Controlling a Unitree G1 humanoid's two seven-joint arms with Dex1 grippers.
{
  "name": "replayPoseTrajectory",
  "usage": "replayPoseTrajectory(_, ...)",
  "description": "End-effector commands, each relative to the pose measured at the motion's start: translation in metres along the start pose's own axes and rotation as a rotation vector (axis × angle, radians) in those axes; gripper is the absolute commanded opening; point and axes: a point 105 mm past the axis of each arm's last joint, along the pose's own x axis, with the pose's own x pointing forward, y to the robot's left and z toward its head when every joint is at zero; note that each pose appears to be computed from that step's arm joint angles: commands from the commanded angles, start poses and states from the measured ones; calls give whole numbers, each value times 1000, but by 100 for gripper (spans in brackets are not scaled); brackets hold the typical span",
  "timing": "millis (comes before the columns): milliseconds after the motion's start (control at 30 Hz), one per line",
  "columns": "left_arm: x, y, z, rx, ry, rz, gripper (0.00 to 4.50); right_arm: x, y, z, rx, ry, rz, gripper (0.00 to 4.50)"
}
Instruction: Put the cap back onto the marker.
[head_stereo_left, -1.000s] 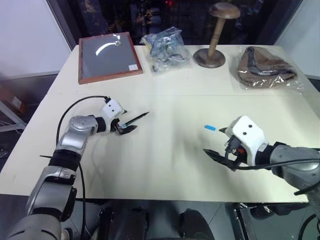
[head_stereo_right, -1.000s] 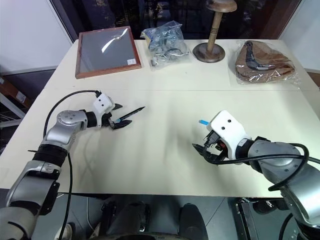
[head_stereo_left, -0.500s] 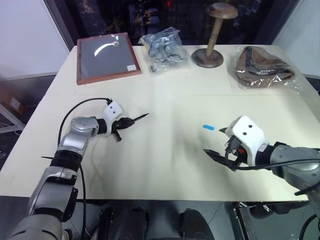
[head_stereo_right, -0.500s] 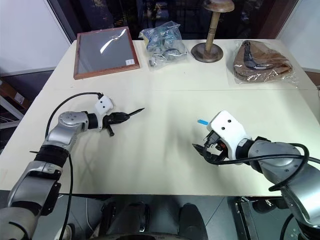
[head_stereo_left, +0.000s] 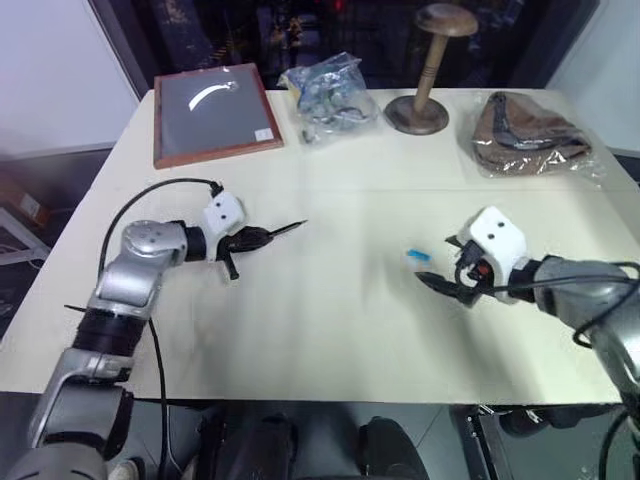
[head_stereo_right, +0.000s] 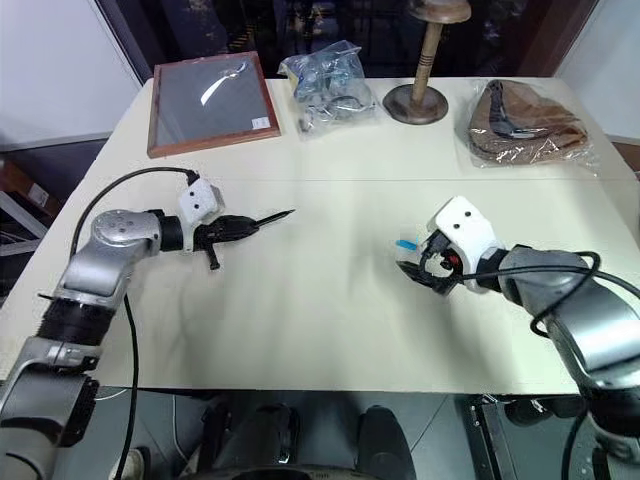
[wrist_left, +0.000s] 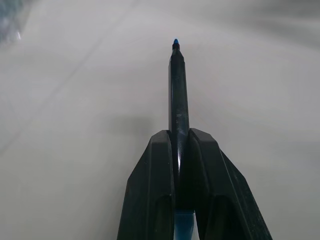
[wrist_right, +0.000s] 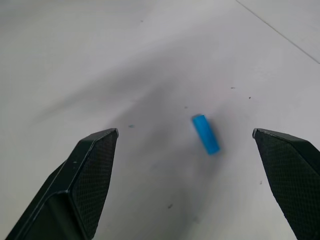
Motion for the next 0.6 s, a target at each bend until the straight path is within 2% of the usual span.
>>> replayPoseTrajectory(33, -11, -4, 26, 6, -64, 30, 3, 16, -12, 1, -11, -50, 12, 450)
replayPoseTrajectory(267, -24, -18, 30, -35, -74, 97, 3, 44, -24, -17, -9, -48, 88, 450)
replayPoseTrajectory(600, -29, -21, 30, -41, -65, 153, 3, 59, -36, -34, -6, -11, 122, 450)
